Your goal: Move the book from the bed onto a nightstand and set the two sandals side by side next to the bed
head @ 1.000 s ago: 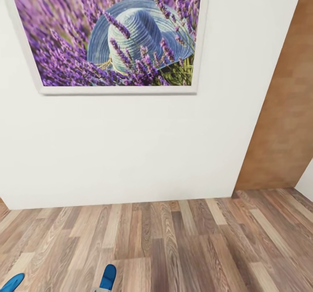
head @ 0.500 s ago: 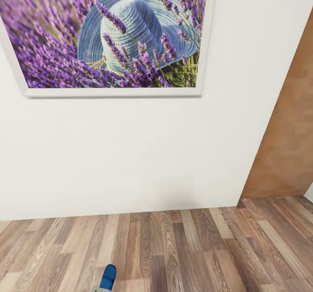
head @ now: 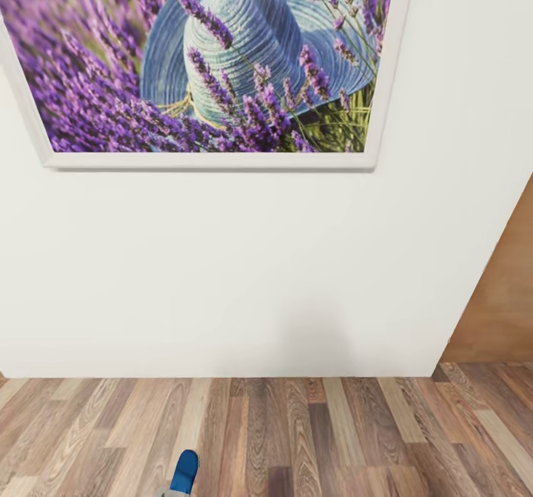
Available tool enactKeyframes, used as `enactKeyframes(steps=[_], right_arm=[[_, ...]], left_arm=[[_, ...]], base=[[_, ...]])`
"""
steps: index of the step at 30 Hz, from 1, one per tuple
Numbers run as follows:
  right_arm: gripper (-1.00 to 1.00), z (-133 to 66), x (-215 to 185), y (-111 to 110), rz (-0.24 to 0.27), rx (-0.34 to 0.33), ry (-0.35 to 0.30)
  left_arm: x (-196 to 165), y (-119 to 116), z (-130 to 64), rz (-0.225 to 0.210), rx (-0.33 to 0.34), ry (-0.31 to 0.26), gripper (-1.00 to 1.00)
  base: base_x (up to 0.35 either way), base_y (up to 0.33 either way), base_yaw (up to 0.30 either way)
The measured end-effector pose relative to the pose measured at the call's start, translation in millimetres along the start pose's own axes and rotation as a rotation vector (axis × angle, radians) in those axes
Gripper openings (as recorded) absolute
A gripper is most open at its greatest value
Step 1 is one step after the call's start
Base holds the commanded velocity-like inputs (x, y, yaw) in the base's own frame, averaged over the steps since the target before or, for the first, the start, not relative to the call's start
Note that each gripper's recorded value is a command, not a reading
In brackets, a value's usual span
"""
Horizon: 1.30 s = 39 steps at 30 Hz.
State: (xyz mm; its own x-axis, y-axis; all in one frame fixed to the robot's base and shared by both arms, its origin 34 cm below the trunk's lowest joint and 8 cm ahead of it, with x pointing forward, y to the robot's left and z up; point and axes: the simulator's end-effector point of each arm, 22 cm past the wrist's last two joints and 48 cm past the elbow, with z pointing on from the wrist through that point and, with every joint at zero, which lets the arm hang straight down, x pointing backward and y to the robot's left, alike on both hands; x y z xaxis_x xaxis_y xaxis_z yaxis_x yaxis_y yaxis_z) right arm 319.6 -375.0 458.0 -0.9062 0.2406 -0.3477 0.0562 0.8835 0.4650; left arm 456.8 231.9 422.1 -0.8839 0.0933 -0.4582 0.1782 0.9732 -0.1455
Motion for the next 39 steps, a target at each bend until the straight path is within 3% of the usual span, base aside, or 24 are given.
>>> enactKeyframes(steps=[9,30,39], right_arm=[[1.00,0.0,-0.4,0.1,0.000,0.000,-0.001],[1.00,-0.1,-0.2,0.1,0.000,0.000,-0.001],[1.00,0.0,-0.3,0.2,0.000,0.000,-0.001]], left_arm=[[-0.1,-0.3,0.0,0.001,0.000,0.000,-1.00],[-0.6,-5.5,0.8,-0.001,0.007,-0.001,-1.00],[-0.6,-6.2,0.9,-0.001,0.008,-0.001,-1.00]], base=[[0.093,0.000,0.151],[0.319,0.000,0.010],[0.326,0.000,0.210]])
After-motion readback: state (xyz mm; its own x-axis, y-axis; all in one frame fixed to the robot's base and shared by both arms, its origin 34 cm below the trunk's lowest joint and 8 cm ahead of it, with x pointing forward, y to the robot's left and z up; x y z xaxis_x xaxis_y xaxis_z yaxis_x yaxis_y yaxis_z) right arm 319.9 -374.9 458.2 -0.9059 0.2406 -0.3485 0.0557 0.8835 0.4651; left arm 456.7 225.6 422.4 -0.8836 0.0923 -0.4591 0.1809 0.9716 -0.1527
